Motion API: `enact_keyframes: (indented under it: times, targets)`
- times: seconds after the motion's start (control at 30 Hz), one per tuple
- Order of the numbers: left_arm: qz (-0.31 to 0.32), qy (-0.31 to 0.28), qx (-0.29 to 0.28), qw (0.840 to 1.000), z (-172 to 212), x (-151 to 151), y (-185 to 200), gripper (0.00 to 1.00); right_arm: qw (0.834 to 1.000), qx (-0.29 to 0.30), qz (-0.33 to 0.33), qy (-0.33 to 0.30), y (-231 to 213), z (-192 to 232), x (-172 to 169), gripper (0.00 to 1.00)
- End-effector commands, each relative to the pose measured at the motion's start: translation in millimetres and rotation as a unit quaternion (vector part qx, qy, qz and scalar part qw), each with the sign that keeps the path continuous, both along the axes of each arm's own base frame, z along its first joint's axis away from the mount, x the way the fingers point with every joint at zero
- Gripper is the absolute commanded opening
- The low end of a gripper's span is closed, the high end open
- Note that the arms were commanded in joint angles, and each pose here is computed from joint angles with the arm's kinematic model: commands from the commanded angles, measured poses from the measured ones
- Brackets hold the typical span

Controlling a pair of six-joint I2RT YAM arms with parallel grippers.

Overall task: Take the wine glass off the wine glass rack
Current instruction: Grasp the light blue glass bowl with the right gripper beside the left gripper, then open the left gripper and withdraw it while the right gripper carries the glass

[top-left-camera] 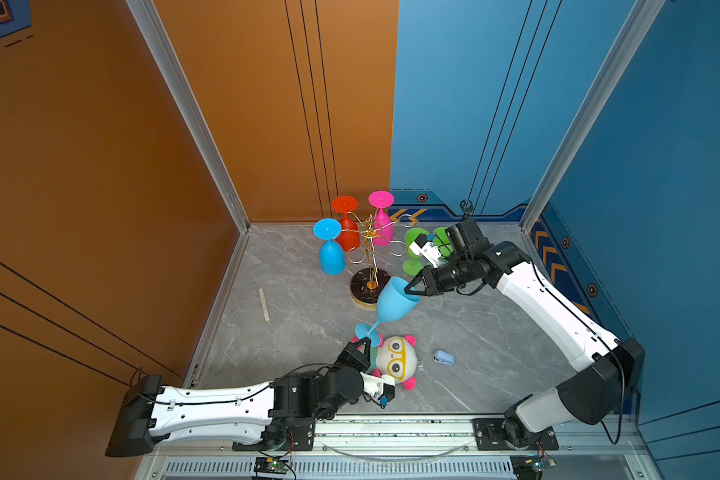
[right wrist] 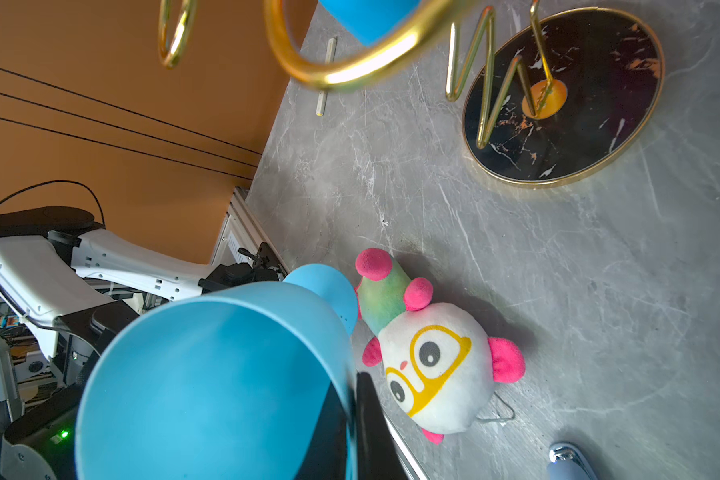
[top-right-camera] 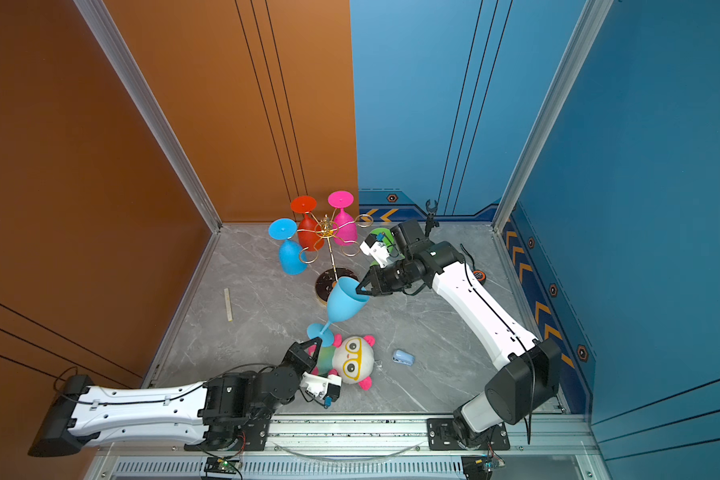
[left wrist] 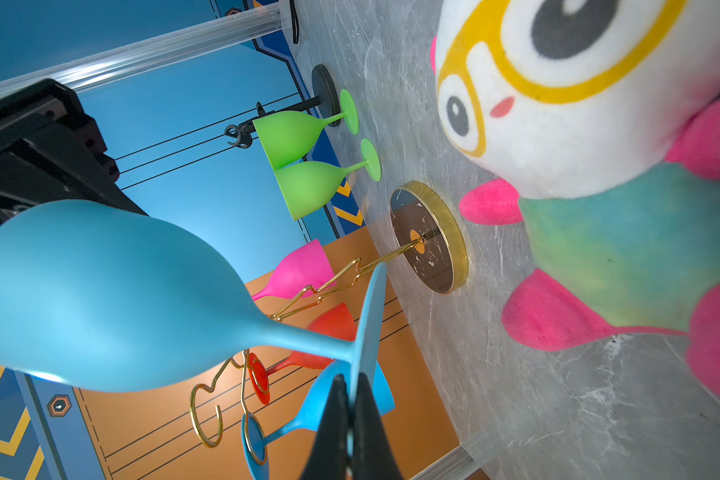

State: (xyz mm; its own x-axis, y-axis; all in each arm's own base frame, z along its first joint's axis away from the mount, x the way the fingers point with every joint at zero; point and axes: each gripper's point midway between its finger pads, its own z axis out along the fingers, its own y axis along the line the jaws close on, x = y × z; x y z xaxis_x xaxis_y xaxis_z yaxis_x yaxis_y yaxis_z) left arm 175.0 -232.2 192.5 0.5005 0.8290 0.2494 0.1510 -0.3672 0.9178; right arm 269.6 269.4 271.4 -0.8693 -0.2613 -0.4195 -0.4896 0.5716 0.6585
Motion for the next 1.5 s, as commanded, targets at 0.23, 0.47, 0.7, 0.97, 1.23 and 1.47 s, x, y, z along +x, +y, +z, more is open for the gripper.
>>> enact_keyframes:
  times: [0.23, 0.47, 0.7, 0.97, 1.23, 1.47]
  targets:
    - [0.014, -0.003, -0.024, 1.000, 3.3, 4.3, -0.6, 0.24, 1.000, 0.004, 0.000, -0.001, -1.6, 9.3, 1.1, 0.01]
    - [0.011, 0.008, -0.050, 0.999, 3.2, 1.8, -8.1, 0.32, 0.999, -0.006, -0.026, -0.023, -13.7, 15.1, 13.7, 0.00]
    - [0.015, 0.056, -0.192, 0.980, 33.3, -2.9, -20.7, 0.41, 0.993, -0.057, -0.077, -0.070, -41.9, 15.2, 30.1, 0.00]
    - [0.051, 0.123, -0.417, 0.899, 81.4, -0.2, -12.8, 0.52, 0.968, -0.158, -0.142, -0.134, -81.9, 10.0, 50.7, 0.00]
    - [0.174, 0.160, -0.550, 0.801, 105.2, 27.1, 27.0, 0.63, 0.931, -0.260, -0.194, -0.168, -113.6, -4.5, 79.9, 0.00]
    - [0.254, 0.212, -0.599, 0.729, 102.4, 42.3, 56.7, 0.68, 0.912, -0.301, -0.219, -0.171, -119.8, -21.6, 107.7, 0.00]
